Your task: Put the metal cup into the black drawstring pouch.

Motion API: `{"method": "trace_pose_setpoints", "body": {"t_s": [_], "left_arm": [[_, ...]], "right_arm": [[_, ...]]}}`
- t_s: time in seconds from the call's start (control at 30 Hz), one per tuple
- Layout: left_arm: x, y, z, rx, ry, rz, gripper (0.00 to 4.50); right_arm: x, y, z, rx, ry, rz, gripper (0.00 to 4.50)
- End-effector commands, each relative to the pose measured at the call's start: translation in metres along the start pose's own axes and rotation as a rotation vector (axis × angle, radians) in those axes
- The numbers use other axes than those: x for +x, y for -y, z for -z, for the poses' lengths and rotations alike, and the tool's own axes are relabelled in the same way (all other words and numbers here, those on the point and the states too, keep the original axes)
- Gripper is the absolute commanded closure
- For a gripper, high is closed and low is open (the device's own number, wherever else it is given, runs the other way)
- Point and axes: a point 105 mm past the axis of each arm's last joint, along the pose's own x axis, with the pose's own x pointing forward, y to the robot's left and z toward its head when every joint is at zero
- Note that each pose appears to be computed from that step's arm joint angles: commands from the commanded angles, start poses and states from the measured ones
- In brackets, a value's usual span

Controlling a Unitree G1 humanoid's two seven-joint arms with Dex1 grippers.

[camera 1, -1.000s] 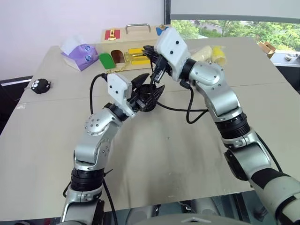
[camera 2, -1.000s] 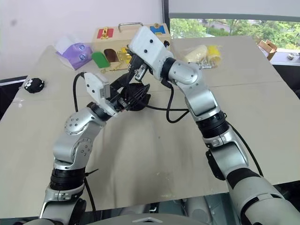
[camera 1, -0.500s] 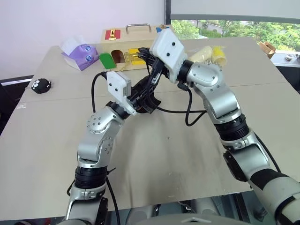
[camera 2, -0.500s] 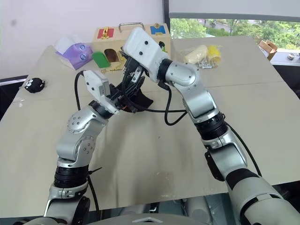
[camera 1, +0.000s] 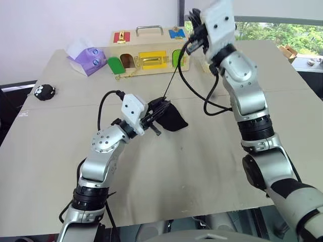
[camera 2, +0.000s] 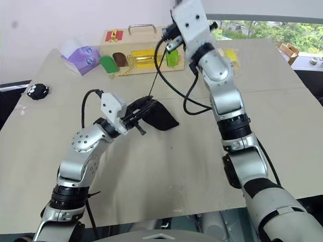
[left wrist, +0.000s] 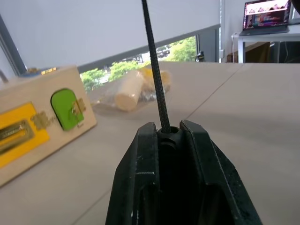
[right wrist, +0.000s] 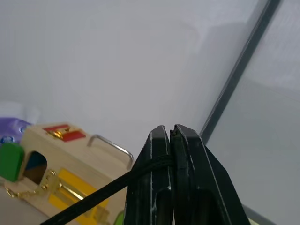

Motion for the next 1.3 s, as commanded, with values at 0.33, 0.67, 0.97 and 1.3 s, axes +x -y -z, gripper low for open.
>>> {"method": "trace_pose_setpoints", "body": {"t_s": [0.33, 0.67, 0.97, 1.3], "left_arm": [[-0.017, 0.001, -0.002, -0.101, 0.036, 0.02, 1.15], [-0.083, 0.001, 0.024, -0.177, -0.127, -0.027, 1.11], [-0.115, 0.029, 0.058, -0.246, -0.295, -0.026, 1.11], [-0.126, 0.041, 0.066, -0.253, -0.35, -0.089, 1.11]], "right_arm": [[-0.06, -0.044, -0.022, 0.261, 0.059, -0.357, 4.5], [-0.151, -0.042, 0.049, 0.341, -0.29, -0.502, 2.8], [-0.22, -0.044, 0.093, 0.496, -0.54, -0.498, 0.33], [-0.263, -0.02, 0.118, 0.428, -0.527, -0.506, 0.33]]}}
